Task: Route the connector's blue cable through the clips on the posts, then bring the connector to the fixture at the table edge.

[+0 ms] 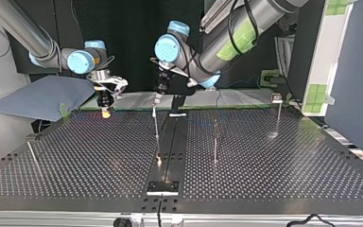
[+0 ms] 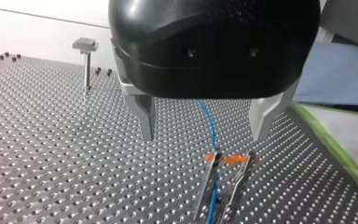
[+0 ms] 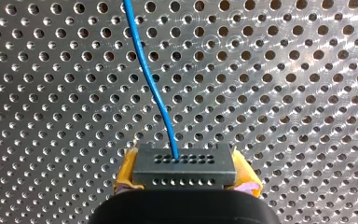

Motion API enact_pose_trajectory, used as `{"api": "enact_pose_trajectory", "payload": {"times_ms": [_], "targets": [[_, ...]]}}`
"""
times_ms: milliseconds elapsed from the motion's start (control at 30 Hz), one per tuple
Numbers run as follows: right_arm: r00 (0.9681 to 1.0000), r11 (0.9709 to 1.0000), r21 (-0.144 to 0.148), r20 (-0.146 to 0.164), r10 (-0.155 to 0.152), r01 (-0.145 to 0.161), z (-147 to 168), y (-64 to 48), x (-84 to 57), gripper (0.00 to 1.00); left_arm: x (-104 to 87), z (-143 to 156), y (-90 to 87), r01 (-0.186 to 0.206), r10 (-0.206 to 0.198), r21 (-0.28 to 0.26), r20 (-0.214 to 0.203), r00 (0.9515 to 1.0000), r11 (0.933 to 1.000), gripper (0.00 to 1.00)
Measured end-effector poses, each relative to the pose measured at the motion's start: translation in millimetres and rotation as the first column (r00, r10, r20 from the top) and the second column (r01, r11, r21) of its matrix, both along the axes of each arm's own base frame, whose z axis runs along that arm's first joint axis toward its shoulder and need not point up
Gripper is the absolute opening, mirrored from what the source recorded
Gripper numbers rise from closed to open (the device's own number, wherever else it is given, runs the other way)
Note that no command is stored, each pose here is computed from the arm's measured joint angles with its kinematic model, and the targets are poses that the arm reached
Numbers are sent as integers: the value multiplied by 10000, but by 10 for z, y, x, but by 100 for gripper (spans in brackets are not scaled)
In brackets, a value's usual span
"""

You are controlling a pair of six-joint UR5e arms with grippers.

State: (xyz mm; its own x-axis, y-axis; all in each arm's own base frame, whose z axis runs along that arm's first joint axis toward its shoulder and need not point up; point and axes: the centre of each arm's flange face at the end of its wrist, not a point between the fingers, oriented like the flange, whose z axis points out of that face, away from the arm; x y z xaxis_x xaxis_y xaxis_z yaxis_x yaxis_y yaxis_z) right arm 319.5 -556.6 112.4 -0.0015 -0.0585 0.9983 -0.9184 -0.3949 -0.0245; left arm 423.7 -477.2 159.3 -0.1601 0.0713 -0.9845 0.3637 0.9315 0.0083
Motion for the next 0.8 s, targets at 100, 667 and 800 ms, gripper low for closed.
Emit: {"api": "enact_pose_trajectory", "payload": {"times_ms": [100, 667, 800], "targets": [[10000, 10000, 4, 7, -1, 1, 1, 0, 0, 0, -37, -30, -1, 47, -47, 15, -69, 10000, 10000, 100], [10000, 10000, 14, 32, 43, -43, 2, 2, 4, 0, -79, -109, 32, -98, 98, 21, -242, 9997, 9999, 100], [10000, 10000, 16, 37, 47, -47, 2, 3, 6, 0, -101, -132, 47, -151, 154, 96, -304, 9994, 9998, 100]]}}
